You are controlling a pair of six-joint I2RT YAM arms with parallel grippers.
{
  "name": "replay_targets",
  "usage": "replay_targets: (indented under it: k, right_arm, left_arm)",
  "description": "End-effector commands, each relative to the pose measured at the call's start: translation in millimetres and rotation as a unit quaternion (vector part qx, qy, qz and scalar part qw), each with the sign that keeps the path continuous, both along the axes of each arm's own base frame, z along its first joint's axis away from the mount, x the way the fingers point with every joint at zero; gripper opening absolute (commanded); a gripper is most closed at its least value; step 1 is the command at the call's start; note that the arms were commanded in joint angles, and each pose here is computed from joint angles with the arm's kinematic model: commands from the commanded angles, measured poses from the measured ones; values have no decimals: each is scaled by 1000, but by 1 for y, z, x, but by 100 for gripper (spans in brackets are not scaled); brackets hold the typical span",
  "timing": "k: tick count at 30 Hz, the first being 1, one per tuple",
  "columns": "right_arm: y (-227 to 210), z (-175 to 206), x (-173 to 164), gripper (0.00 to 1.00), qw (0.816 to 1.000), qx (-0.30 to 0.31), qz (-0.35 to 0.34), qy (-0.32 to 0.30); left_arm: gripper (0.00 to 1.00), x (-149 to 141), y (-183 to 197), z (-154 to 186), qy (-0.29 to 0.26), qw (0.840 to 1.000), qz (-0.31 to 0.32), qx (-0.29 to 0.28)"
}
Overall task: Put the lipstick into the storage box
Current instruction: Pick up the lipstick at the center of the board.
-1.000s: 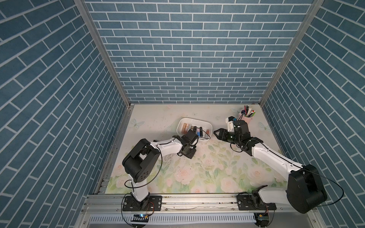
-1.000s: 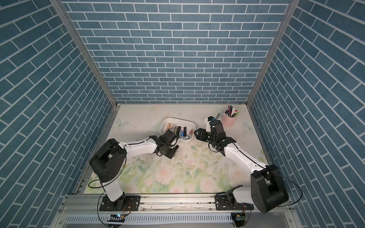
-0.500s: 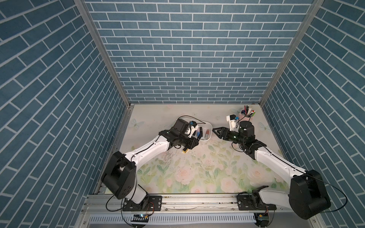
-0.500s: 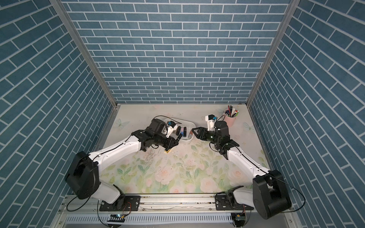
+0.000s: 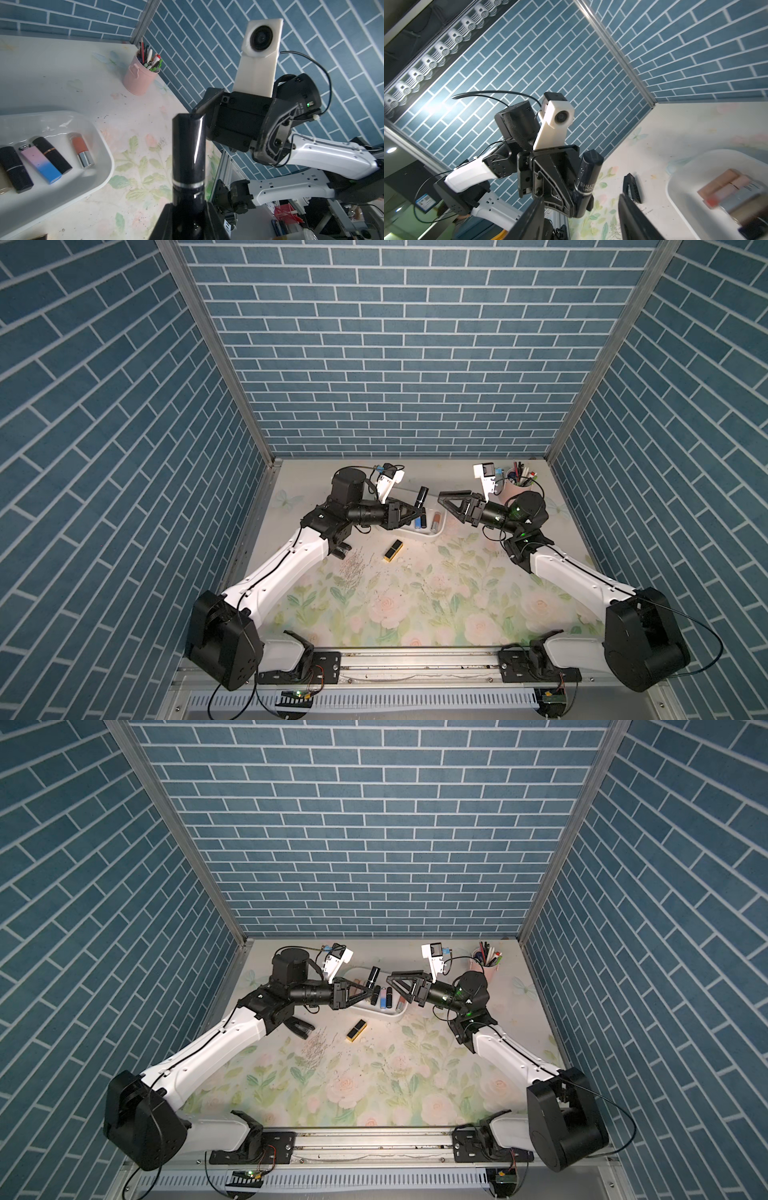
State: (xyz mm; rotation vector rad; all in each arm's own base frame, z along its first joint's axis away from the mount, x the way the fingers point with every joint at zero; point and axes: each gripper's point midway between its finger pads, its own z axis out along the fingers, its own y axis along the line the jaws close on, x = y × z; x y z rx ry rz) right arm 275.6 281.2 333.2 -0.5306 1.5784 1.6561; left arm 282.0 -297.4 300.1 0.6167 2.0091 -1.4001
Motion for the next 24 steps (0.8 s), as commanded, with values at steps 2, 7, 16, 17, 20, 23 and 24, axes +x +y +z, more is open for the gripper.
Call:
replay_targets:
  k: [2,7,16,17,20,23,24]
  right_arm:
    - [10,29,-14,61,998,26,40,-45]
    - [24,40,-25,61,995,33,73,-64]
    - [39,42,-29,56,993,35,92,-63]
    - [39,42,-28,55,993,35,91,-64]
    - [41,41,-29,50,993,35,94,-63]
    - [42,40,-30,43,993,34,97,-61]
    - [42,40,-30,41,993,35,97,-61]
  left_arm:
    - [17,-13,-1,26,-13,999,-27,-45]
    - [17,-17,-1,31,-14,998,-34,-53]
    - [17,-21,1,32,-16,998,-34,-58]
    - [17,-22,1,31,-15,998,-34,-58]
    - [17,-22,2,30,-15,998,-34,-57]
    - [17,-23,2,31,-16,998,-34,-57]
    - [17,-22,2,31,-16,998,-34,-58]
